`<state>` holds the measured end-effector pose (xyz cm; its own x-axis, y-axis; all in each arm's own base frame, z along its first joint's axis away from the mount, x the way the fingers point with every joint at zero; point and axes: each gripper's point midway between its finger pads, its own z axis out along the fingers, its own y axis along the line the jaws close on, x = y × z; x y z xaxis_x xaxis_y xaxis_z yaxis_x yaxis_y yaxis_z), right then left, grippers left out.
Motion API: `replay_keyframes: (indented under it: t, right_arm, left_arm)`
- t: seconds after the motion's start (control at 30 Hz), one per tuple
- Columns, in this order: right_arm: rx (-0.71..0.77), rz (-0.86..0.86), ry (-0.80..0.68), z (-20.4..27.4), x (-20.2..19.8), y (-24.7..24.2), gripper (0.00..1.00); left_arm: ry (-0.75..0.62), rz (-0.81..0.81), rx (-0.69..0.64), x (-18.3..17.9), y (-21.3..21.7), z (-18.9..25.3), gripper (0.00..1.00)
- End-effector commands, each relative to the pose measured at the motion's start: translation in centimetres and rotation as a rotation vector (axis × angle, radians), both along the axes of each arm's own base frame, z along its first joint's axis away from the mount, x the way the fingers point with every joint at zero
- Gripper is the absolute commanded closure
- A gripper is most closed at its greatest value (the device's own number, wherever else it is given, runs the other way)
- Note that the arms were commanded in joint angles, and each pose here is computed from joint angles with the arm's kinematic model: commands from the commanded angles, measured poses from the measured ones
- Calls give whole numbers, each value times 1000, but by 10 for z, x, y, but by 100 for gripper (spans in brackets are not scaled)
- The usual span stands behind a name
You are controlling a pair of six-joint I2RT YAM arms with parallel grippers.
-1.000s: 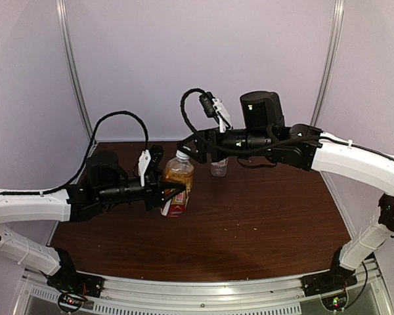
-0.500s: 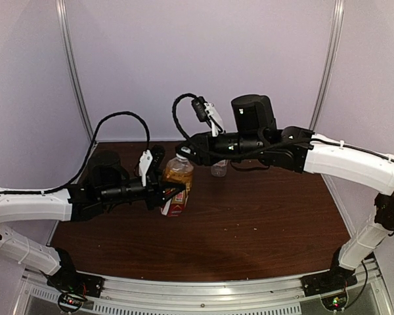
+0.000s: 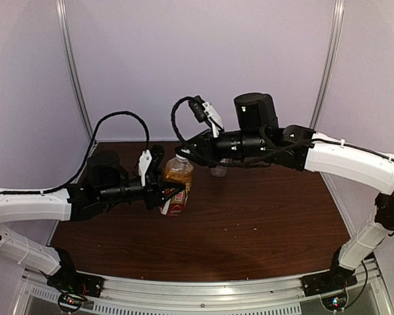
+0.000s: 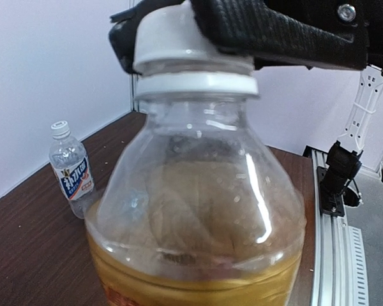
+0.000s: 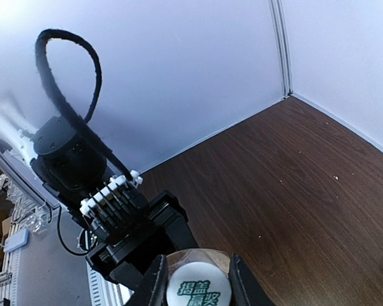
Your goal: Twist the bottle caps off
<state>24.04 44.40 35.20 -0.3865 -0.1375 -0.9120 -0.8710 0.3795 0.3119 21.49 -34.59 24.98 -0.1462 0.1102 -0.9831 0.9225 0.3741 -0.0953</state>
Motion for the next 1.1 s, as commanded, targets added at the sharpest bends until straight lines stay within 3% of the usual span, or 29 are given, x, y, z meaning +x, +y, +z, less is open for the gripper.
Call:
replay_keyframes:
  t: [0.0, 0.1, 0.23, 0.4, 0.57, 0.63, 0.9, 1.07]
  right_arm:
    - [-3, 303, -165, 11, -44, 3, 95]
    - [-45, 484, -258, 6, -69, 0, 88]
    - [-87, 595, -300, 3, -82, -2, 82]
    - [-91, 660, -319, 2, -89, -4, 82]
    - [-93, 613, -296, 6, -84, -4, 80]
    - [-99, 555, -286, 7, -76, -4, 74]
    - [-44, 355, -242, 28, -56, -11, 33]
    - [8, 256, -195, 46, -51, -21, 24]
  left_arm:
    - [-73, -195, -90, -34, -9, 35, 64]
    - [-71, -378, -131, -66, -11, 44, 65]
    - [-54, -544, -196, -96, -7, 56, 64]
    - [-56, -576, -226, -103, -4, 61, 65]
    - [-49, -554, -217, -98, -6, 59, 65]
    - [-55, -537, -212, -96, -6, 57, 65]
    - [-54, -397, -164, -70, -10, 44, 65]
    - [-29, -310, -125, -53, -13, 34, 65]
